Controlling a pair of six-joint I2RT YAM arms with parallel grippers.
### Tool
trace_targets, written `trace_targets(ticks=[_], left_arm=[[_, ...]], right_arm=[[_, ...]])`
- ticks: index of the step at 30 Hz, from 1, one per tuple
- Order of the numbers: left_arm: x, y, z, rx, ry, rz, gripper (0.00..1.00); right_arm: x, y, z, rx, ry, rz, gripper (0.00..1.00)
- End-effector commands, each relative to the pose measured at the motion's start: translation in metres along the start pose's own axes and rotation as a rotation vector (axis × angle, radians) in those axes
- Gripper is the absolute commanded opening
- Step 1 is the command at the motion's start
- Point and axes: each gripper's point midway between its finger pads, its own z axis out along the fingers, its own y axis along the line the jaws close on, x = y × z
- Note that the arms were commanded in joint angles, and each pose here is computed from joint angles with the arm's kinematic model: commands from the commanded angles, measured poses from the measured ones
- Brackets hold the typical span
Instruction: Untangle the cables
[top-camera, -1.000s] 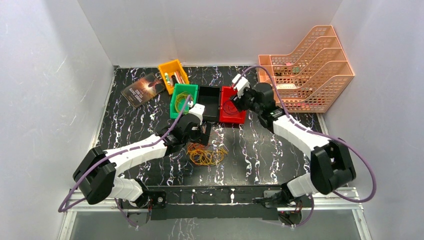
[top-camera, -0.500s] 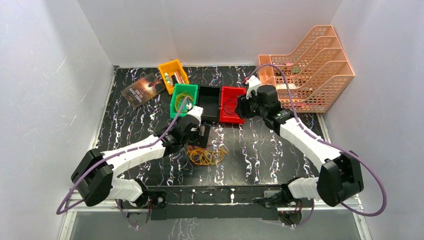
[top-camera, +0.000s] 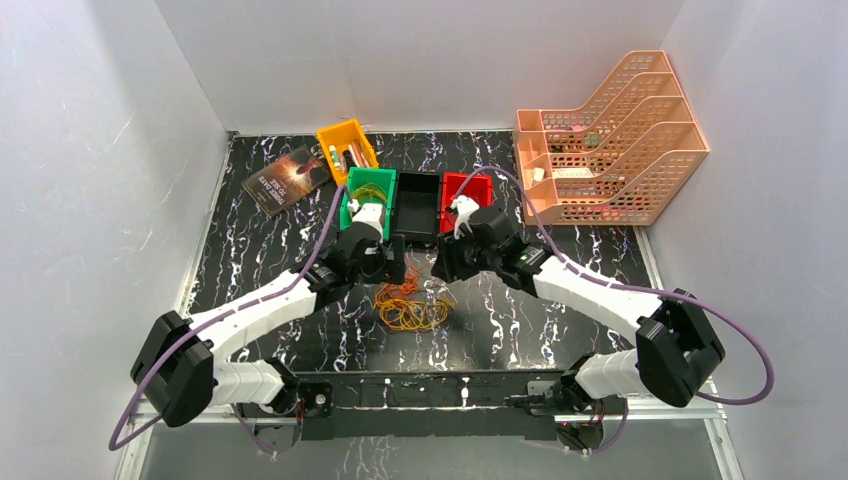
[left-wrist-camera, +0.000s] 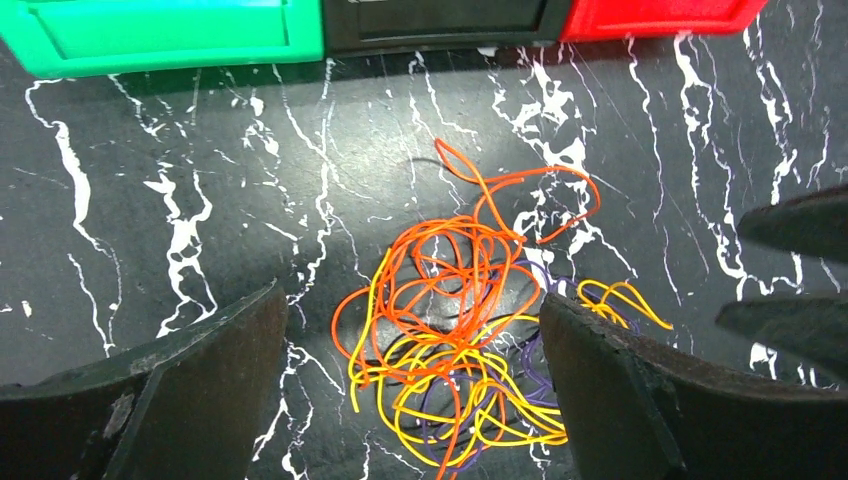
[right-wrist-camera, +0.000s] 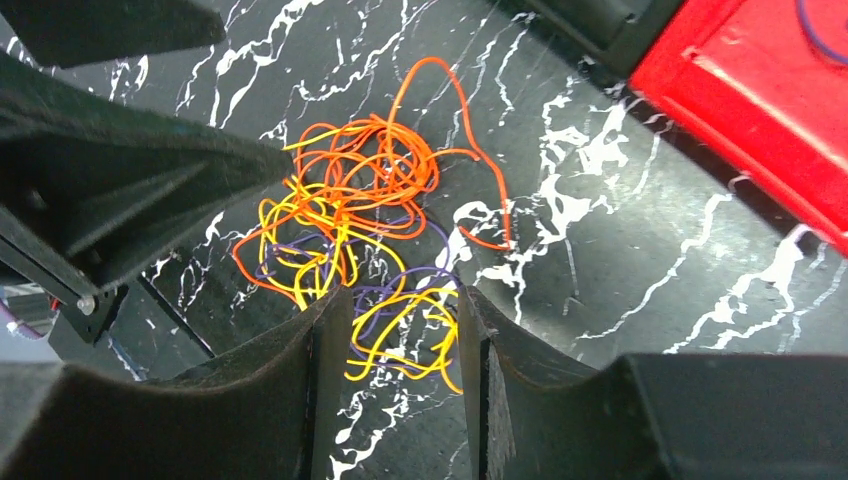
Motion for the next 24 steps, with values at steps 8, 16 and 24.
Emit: trace_targets(ticks=[8,16,24], left_arm=[[0.036,0.003,-0.029,0.114,0.105,-0.040,0.77],[0.066,-0.006,-0.029,0.194,0.178,-0.114,0.64],[0.050,-0.009,-0.015,0.175,0.147,-0.072,0.63]], right_arm=[[-0.012,0.010,0.002,0.046,-0.080,-0.009,0.51],[-0.002,0.025,0.000,-0.047,-0.048,-0.003,0.49],[0.031,0.071,0.008,-0.340,0.102,-0.133,0.50]])
